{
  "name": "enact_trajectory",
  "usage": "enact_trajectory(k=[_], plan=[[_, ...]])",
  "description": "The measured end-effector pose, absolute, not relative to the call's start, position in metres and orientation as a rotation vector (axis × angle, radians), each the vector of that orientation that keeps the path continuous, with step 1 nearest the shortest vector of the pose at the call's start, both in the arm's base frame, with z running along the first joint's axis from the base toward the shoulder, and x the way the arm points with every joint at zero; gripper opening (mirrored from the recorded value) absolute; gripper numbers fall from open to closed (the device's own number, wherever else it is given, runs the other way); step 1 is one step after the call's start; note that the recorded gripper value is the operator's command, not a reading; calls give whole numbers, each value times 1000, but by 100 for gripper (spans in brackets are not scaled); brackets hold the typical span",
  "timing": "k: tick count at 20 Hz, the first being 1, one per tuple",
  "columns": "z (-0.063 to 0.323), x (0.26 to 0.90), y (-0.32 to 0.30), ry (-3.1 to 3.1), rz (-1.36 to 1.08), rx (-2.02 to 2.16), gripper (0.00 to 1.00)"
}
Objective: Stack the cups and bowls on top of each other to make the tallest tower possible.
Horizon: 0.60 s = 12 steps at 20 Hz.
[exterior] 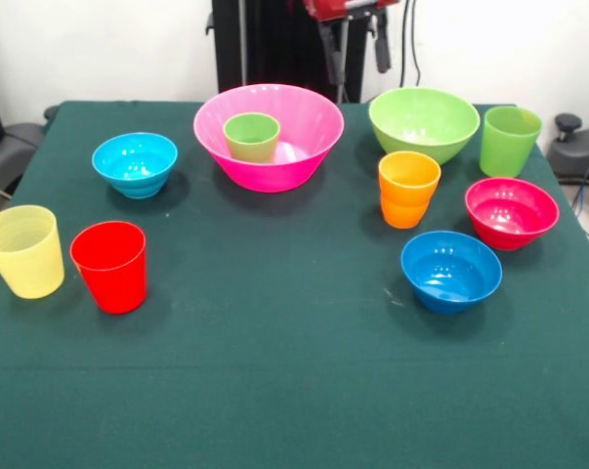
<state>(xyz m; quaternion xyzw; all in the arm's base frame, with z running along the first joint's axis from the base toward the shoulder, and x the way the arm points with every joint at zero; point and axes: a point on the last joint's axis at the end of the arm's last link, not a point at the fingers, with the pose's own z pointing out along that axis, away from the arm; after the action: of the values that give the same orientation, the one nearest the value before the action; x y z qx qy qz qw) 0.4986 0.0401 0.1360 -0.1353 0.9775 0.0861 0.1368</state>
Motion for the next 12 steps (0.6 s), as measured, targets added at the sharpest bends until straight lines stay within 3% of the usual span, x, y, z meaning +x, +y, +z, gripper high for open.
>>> enact_trajectory(k=[12], plan=[[137,482,78,2783,308,-598,100]])
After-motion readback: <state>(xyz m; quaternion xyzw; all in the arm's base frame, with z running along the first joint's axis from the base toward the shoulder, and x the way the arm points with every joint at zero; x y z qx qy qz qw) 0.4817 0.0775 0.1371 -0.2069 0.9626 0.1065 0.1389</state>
